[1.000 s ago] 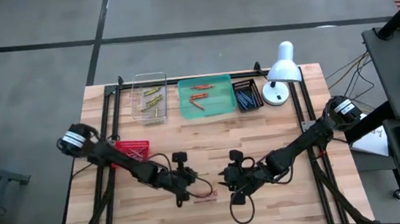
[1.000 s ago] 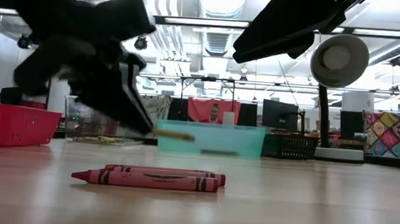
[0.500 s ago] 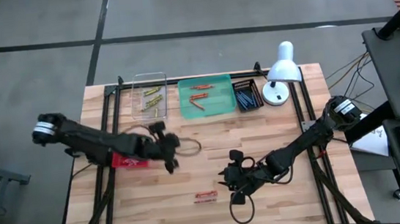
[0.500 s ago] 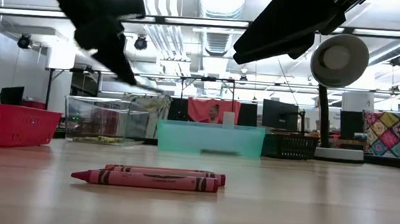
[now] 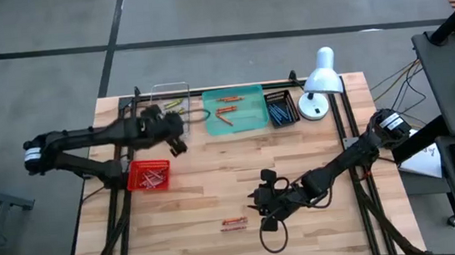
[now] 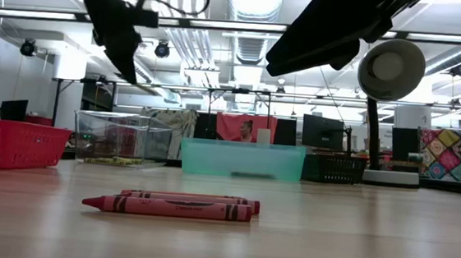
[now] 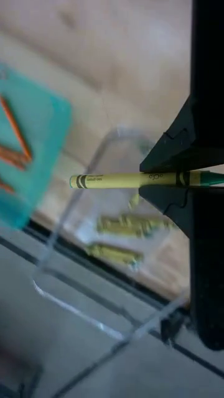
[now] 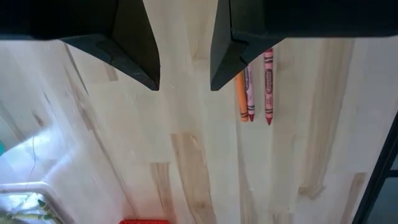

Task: Sort crayons
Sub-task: Put the green crayon into the transparent bin

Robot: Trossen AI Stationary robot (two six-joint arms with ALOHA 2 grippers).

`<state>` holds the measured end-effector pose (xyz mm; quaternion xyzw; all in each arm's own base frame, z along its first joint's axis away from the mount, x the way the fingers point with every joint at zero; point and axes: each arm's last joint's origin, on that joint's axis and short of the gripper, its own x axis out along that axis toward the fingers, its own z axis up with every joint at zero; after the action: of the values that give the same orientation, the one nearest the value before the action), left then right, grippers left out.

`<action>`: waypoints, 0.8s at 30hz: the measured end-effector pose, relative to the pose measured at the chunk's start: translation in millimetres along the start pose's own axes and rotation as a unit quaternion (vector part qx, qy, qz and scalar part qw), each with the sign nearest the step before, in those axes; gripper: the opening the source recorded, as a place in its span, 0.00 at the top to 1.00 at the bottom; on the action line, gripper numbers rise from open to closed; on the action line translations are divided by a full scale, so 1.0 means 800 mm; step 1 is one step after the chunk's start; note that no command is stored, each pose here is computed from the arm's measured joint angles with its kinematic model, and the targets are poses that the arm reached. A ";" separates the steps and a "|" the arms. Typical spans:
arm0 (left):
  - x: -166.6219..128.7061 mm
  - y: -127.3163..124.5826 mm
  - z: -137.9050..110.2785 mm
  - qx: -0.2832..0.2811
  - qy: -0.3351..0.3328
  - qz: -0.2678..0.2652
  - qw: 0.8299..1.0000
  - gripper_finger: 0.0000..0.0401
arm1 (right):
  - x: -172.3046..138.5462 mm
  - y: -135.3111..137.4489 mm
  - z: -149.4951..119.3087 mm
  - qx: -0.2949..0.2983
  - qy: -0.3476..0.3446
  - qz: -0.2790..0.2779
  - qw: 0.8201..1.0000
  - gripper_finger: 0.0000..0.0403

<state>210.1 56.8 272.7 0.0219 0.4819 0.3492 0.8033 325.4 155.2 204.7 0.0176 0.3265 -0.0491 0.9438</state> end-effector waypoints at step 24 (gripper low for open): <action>0.146 0.124 0.046 0.079 0.258 0.029 0.963 1.00 | 0.012 -0.094 0.026 -0.008 0.069 -0.097 0.993 0.68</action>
<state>219.7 211.1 240.9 0.0083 0.6979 0.3268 0.6373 337.6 78.3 215.0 -0.0184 0.3912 -0.1368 0.9099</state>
